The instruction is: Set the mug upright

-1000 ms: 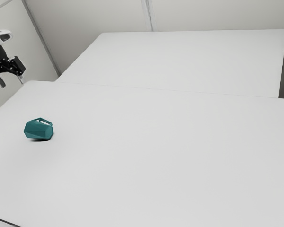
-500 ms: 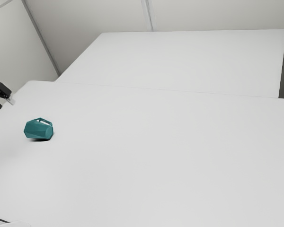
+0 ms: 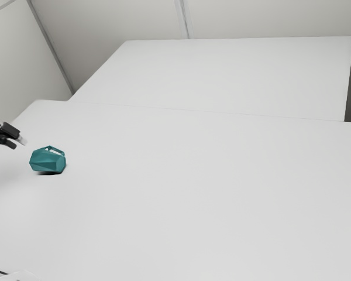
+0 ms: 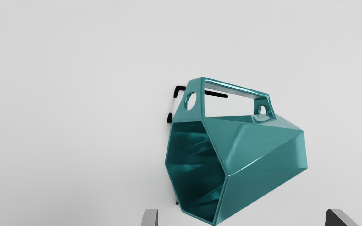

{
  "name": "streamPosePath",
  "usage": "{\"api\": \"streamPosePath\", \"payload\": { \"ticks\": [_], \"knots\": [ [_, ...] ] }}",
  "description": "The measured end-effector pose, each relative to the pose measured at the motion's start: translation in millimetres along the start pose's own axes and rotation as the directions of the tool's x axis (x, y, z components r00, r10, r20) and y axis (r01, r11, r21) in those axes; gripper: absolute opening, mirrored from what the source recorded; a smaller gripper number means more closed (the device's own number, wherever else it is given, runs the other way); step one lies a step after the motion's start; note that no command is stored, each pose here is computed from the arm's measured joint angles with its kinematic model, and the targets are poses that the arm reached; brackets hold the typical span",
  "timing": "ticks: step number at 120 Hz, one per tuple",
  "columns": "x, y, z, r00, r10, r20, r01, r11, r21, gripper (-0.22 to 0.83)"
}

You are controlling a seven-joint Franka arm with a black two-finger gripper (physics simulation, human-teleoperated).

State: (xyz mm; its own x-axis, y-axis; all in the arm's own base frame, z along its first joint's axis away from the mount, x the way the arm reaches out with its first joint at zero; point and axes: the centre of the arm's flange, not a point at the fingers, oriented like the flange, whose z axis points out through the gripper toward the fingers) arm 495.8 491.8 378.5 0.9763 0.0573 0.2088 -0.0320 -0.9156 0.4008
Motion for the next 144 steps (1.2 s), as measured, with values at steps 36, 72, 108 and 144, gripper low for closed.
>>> {"api": "streamPosePath", "payload": {
  "ticks": [36, 72, 108, 144],
  "knots": [
    [-13, -20, 37, 0.995, 0.012, -0.097, -0.025, 0.991, -0.131, 0.59],
    [-14, -20, 62, 0.990, 0.043, -0.131, -0.068, 0.979, -0.191, 0.59],
    [-7, -10, 87, 0.986, 0.079, -0.146, -0.113, 0.964, -0.241, 0.59],
    [-10, -8, 97, 0.985, 0.090, -0.150, -0.127, 0.957, -0.259, 0.58]
  ]
}}
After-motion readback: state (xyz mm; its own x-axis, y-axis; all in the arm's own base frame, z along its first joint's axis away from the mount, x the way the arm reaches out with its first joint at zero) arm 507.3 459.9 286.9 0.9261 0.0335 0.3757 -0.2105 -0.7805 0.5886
